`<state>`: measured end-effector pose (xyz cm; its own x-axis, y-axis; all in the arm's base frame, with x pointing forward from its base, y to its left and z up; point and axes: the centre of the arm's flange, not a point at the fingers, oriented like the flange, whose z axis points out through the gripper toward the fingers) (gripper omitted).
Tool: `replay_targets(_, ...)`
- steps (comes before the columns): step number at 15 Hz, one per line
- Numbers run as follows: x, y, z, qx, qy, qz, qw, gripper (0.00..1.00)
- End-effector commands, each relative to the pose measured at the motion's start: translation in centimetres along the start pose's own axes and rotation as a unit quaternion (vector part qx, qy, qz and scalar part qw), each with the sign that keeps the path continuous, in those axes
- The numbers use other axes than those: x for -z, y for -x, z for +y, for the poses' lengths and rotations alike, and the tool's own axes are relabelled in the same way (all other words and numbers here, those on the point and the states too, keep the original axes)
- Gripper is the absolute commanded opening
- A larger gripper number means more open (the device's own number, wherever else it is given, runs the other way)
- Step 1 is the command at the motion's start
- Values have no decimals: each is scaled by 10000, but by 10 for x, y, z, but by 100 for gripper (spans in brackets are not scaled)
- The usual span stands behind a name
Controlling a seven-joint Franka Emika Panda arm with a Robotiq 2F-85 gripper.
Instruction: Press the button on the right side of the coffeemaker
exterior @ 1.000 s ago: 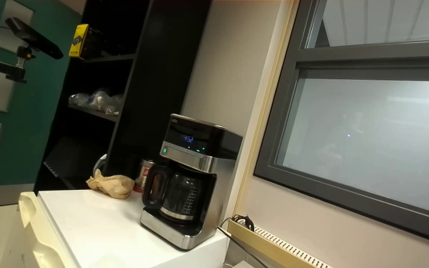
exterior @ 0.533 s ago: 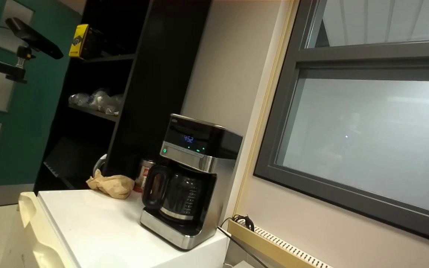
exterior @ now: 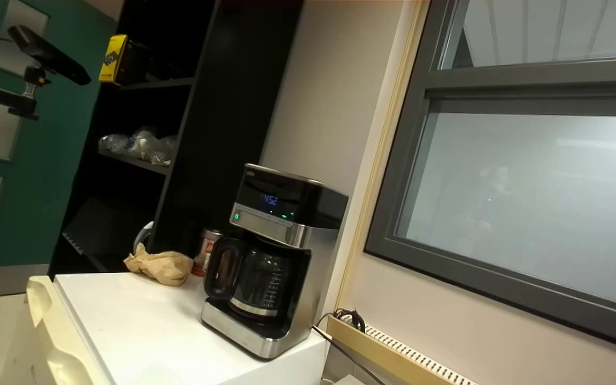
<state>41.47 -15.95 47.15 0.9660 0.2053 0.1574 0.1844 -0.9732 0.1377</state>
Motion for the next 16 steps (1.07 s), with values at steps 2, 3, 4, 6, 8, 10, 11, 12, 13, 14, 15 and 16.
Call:
replay_targets(2,-33,-34,-12,546,-87,216,9982,99)
replay_targets(3,-40,-40,-16,648,-116,249,9975,74)
replay_targets(4,-46,-46,-20,752,-136,278,9967,74)
replay_targets(6,-59,-60,-30,940,-213,392,9946,61)
replay_targets(8,-72,-73,-39,1077,-288,511,9924,47)
replay_targets(10,-85,-85,-48,1198,-341,649,9901,31)
replay_targets(11,-90,-92,-52,1235,-346,731,9890,23)
replay_targets(12,-96,-100,-56,1253,-364,794,9883,16)
replay_targets(13,-101,-107,-59,1273,-388,858,9874,9)
replay_targets(14,-106,-114,-63,1282,-413,942,9864,1)
replay_targets(15,-110,-122,-65,1297,-444,1015,9853,0)
replay_targets(16,-114,-130,-68,1312,-471,1125,9838,0)
